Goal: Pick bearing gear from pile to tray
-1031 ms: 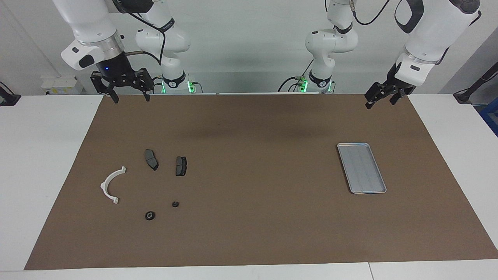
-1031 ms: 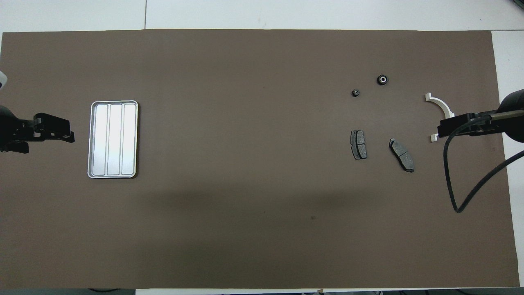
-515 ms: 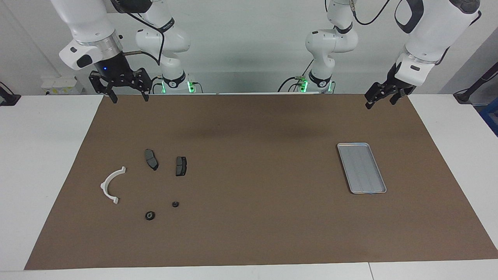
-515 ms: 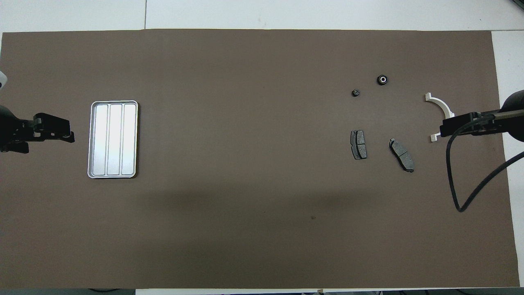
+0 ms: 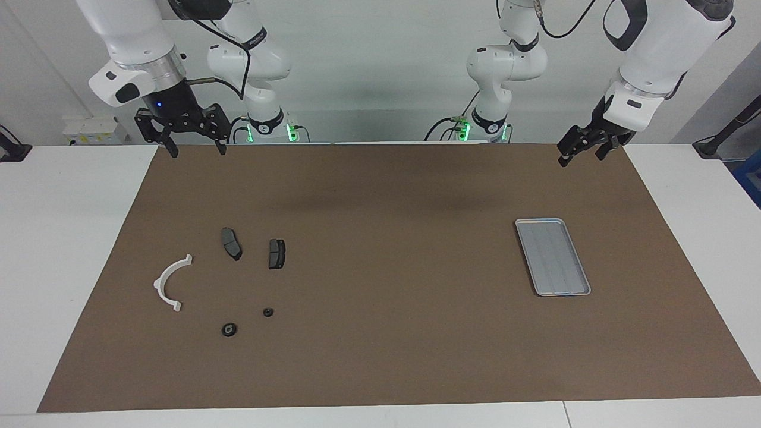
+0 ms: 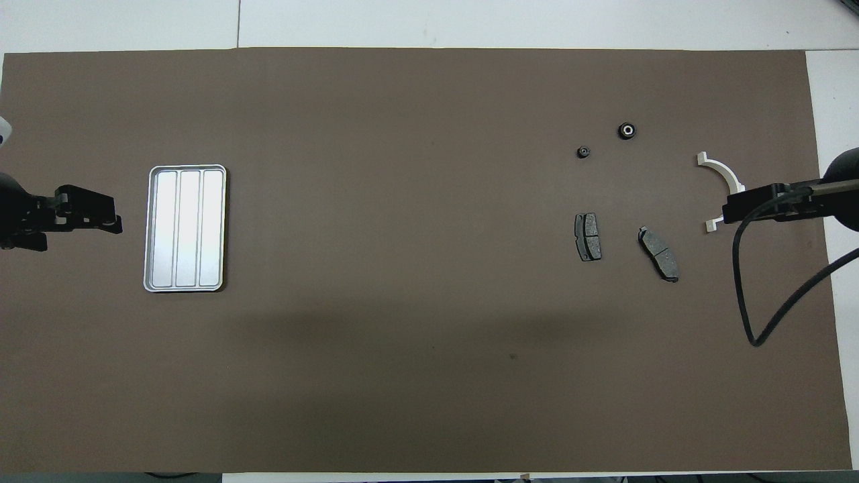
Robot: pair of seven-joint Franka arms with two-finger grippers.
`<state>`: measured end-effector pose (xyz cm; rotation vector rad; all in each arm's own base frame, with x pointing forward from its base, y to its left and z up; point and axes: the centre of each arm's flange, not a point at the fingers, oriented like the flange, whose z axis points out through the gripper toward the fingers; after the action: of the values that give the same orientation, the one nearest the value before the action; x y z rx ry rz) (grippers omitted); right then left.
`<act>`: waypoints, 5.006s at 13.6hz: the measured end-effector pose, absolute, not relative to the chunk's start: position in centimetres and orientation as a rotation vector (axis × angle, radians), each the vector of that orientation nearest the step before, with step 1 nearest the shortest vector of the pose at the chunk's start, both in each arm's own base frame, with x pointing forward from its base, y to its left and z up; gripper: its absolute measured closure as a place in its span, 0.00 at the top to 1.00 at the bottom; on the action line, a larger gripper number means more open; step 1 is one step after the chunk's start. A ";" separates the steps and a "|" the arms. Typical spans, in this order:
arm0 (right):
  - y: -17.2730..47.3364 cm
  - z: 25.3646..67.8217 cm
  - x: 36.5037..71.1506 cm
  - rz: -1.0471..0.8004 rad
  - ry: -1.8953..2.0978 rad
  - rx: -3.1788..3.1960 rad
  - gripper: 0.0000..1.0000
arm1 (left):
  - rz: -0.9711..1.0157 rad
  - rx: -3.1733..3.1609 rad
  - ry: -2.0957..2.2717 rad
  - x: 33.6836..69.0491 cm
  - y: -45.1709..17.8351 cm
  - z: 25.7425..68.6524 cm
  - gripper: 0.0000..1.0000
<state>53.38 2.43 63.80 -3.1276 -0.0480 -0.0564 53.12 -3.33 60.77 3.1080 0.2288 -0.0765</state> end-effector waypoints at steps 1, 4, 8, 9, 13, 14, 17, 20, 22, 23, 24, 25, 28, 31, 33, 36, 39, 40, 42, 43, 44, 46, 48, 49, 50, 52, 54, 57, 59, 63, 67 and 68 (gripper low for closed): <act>2.5 63.1 53.8 -0.061 -0.051 -3.128 1.00 | -0.076 3.108 0.229 53.1 -3.3 60.8 1.00; 3.1 58.4 56.6 -0.034 -0.070 -3.137 1.00 | -0.076 3.108 0.229 53.1 -3.3 60.8 1.00; 5.2 48.4 62.1 -0.029 -0.033 -3.173 1.00 | -0.076 3.108 0.229 53.1 -3.3 60.8 1.00; 6.1 45.8 63.4 -0.042 -0.002 -3.176 1.00 | -0.076 3.108 0.229 53.1 -3.3 60.8 1.00; 8.9 38.0 66.3 -0.062 0.096 -3.162 1.00 | -0.076 3.108 0.229 53.1 -3.3 60.8 1.00; 9.2 36.7 66.9 -0.049 0.118 -3.160 1.00 | -0.076 3.108 0.229 53.1 -3.3 60.8 1.00; 9.3 32.7 69.5 -0.013 0.148 -3.157 1.00 | -0.076 3.108 0.229 53.1 -3.3 60.8 1.00; 9.1 29.4 70.7 0.025 0.160 -3.176 1.00 | -0.076 3.108 0.229 53.1 -3.3 60.8 1.00; 9.3 28.3 70.9 0.039 0.158 -3.180 1.00 | -0.076 3.108 0.229 53.1 -3.3 60.8 1.00; 9.4 28.2 71.0 0.039 0.156 -3.180 1.00 | -0.076 3.108 0.229 53.1 -3.3 60.8 1.00; 9.5 28.2 71.0 0.039 0.157 -3.180 1.00 | -0.076 3.108 0.229 53.1 -3.3 60.8 1.00; 9.5 28.1 71.1 0.036 0.157 -3.180 1.00 | -0.076 3.108 0.229 53.1 -3.3 60.8 1.00; 9.5 28.1 71.5 0.022 0.155 -3.182 0.91 | -0.076 3.108 0.229 53.1 -3.3 60.8 1.00; 9.5 28.0 71.8 -0.002 0.173 -3.182 0.90 | -0.076 3.108 0.229 53.1 -3.3 60.8 1.00; 9.5 27.8 71.8 -0.012 0.190 -3.186 0.90 | -0.076 3.108 0.229 53.1 -3.3 60.8 1.00; 9.7 27.9 71.9 -0.019 0.216 -3.183 0.90 | -0.076 3.108 0.229 53.1 -3.3 60.8 1.00; 9.9 28.2 72.1 -0.055 0.228 -3.175 0.77 | -0.076 3.108 0.229 53.1 -3.3 60.8 1.00; 10.0 28.4 72.2 -0.064 0.228 -3.173 0.64 | -0.076 3.108 0.229 53.1 -3.3 60.8 1.00; 10.4 28.7 72.4 -0.076 0.225 -3.168 0.39 | -0.076 3.108 0.229 53.1 -3.3 60.8 1.00; 10.4 28.8 72.4 -0.078 0.228 -3.167 0.30 | -0.076 3.108 0.229 53.1 -3.3 60.8 1.00; 10.4 28.8 72.4 -0.079 0.233 -3.167 0.24 | -0.076 3.108 0.229 53.1 -3.3 60.8 1.00; 10.4 28.8 72.4 -0.079 0.236 -3.166 0.24 | -0.076 3.108 0.229 53.1 -3.3 60.8 1.00; 10.4 28.8 72.4 -0.076 0.236 -3.167 0.24 | -0.076 3.108 0.229 53.1 -3.3 60.8 1.00; 10.3 28.8 72.3 -0.056 0.239 -3.173 0.24 | -0.076 3.108 0.229 53.1 -3.3 60.8 1.00; 10.1 29.0 72.2 -0.019 0.241 -3.187 0.24 | -0.076 3.108 0.229 53.1 -3.3 60.8 1.00; 10.5 31.9 72.2 0.053 0.235 -3.211 0.24 | -0.076 3.108 0.229 53.1 -3.3 60.8 1.00; 13.3 38.1 71.4 0.106 0.201 -3.218 0.24 | -0.076 3.108 0.229 53.1 -3.3 60.8 1.00; 21.3 45.9 67.9 0.164 0.368 -3.152 0.24 | -0.077 3.108 0.229 53.1 -3.3 60.8 1.00; 28.6 48.5 65.2 0.131 0.531 -3.108 0.24 | -0.077 3.108 0.229 53.1 -3.3 60.8 1.00; 40.4 49.0 59.9 0.085 0.737 -2.999 0.24 | -0.076 3.108 0.229 53.1 -3.3 60.8 1.00; 47.2 44.3 57.3 0.068 0.779 -2.981 0.24 | -0.077 3.108 0.229 53.1 -3.3 60.8 1.00; 48.7 41.9 57.1 0.043 0.780 -2.986 0.24 | -0.077 3.108 0.229 53.1 -3.3 60.8 1.00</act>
<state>57.12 48.70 41.93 -2.9856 0.7800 0.0434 53.12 -3.33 60.77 3.1080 0.2288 -0.0765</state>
